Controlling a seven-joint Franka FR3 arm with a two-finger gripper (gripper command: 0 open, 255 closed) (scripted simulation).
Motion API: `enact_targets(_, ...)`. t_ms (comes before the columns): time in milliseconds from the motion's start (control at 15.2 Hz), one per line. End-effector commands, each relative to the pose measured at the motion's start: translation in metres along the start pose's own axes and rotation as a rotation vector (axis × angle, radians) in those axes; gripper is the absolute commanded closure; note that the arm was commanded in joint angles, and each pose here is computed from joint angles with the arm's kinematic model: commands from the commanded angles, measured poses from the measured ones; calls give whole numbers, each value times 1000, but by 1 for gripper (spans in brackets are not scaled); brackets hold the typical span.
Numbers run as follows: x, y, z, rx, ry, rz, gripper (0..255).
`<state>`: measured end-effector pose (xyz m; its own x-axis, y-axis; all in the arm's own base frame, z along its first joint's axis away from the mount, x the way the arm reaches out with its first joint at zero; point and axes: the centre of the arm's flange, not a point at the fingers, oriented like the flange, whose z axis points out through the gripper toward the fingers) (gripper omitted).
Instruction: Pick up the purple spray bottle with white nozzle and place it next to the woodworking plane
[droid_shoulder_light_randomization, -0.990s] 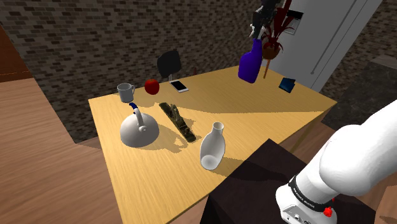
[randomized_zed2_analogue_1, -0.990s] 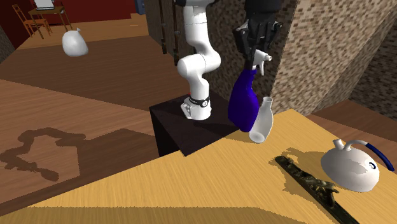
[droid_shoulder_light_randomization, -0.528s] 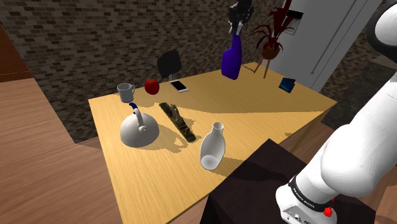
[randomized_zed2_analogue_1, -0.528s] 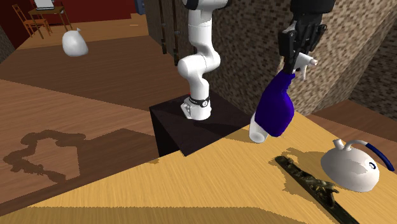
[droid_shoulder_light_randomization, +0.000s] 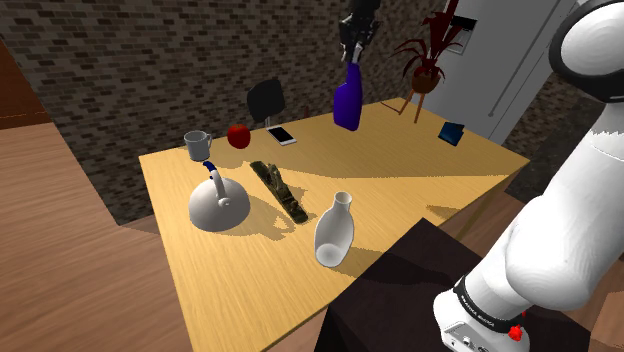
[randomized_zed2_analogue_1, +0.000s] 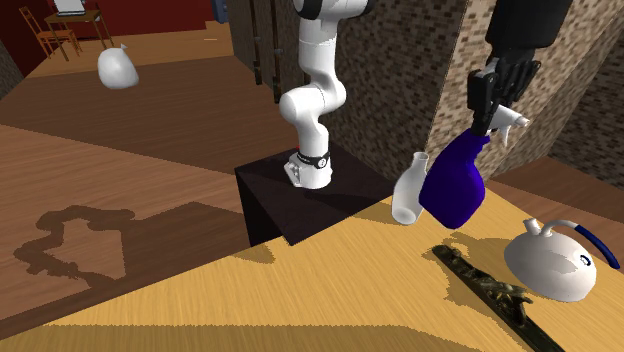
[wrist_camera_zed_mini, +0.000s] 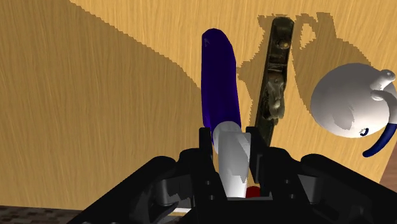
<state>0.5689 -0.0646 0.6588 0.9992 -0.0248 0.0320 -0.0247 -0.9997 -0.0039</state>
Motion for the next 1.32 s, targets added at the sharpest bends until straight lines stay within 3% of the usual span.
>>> enact_targets(0, 0, 1, 11, 0, 1, 0, 255)
enact_targets(1254, -3, 2, 111, 0, 1, 0, 255)
